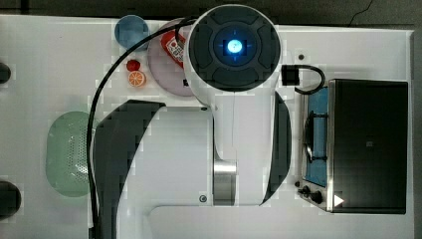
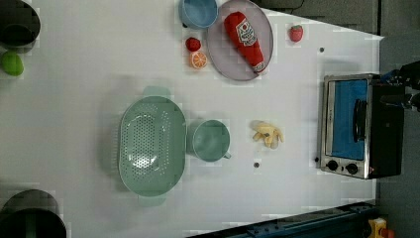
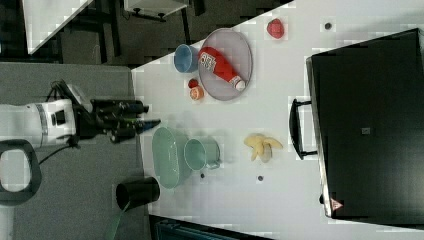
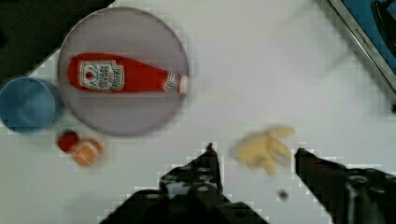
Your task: Pick Banana and place it in mug.
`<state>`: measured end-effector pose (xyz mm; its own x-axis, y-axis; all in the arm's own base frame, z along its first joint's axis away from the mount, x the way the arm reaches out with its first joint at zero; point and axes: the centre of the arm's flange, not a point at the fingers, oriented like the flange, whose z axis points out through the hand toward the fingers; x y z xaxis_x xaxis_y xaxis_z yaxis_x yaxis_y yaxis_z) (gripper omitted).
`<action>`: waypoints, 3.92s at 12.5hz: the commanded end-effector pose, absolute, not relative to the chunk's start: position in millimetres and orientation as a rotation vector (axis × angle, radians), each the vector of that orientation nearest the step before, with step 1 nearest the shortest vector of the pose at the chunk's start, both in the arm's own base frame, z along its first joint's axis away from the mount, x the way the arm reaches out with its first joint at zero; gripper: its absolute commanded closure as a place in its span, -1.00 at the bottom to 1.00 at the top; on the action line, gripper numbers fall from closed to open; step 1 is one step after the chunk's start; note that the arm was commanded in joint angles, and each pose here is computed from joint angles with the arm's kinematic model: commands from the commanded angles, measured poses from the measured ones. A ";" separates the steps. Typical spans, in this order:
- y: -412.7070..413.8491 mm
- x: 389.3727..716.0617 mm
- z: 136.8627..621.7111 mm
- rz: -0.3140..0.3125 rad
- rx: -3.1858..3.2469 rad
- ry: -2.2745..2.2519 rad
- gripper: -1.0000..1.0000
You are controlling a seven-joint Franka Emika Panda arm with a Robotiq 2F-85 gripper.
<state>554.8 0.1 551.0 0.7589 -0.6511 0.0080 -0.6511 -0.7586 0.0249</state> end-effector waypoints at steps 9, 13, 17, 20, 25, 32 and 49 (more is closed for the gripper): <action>-28.4 494.4 500.1 -0.171 2.934 -1.009 -1.00; -24.5 500.7 412.7 -0.252 3.049 -0.572 -1.00; -23.1 494.8 328.0 -0.321 3.112 -0.154 -1.00; -24.8 494.0 277.8 -0.234 3.134 0.066 -1.00; -26.1 485.8 202.3 -0.198 3.117 0.431 -1.00; -30.3 480.5 144.3 -0.163 3.110 0.431 -1.00; -34.3 488.4 394.4 -0.069 3.129 0.342 0.37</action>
